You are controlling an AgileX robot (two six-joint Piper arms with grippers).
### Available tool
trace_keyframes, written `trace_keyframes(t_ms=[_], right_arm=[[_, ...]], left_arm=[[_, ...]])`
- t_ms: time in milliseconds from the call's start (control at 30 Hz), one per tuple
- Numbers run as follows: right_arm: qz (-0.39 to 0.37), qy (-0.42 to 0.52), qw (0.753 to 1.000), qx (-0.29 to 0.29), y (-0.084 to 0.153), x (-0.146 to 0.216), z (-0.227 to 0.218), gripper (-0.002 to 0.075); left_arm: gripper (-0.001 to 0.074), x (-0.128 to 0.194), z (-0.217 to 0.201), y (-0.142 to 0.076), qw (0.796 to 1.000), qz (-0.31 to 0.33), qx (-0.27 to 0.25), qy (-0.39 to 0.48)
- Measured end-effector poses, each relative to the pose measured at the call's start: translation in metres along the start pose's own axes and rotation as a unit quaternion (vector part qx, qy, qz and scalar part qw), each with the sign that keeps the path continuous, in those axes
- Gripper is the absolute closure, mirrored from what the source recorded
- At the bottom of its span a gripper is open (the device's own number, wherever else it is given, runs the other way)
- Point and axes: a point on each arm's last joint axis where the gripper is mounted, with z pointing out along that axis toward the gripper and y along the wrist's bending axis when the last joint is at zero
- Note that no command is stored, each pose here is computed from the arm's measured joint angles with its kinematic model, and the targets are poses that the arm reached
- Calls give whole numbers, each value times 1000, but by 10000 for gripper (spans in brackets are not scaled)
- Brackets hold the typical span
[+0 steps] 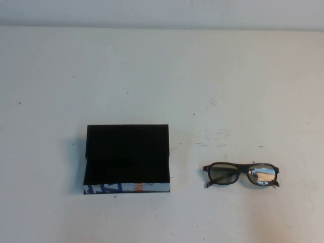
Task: Return glasses to glasses case
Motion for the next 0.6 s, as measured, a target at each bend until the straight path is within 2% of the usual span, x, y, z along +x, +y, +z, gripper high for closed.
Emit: trace_keyframes(t_ms=[100,167,300,433,600], right_arm=[[16,25,999,-13,3,4,0,737],[13,60,998,-25,13,5,0,737],[-38,165,986,-16,39,1,10,737],[-102,290,951,23,56,-5,29,737],[-157,405,898,68,63,-16,62,737]], left_arm=[[738,0,0,0,1000,0,0,0],[738,0,0,0,1000,0,0,0],[738,0,0,0,1000,0,0,0],[738,0,0,0,1000,0,0,0],[738,0,0,0,1000,0,0,0]])
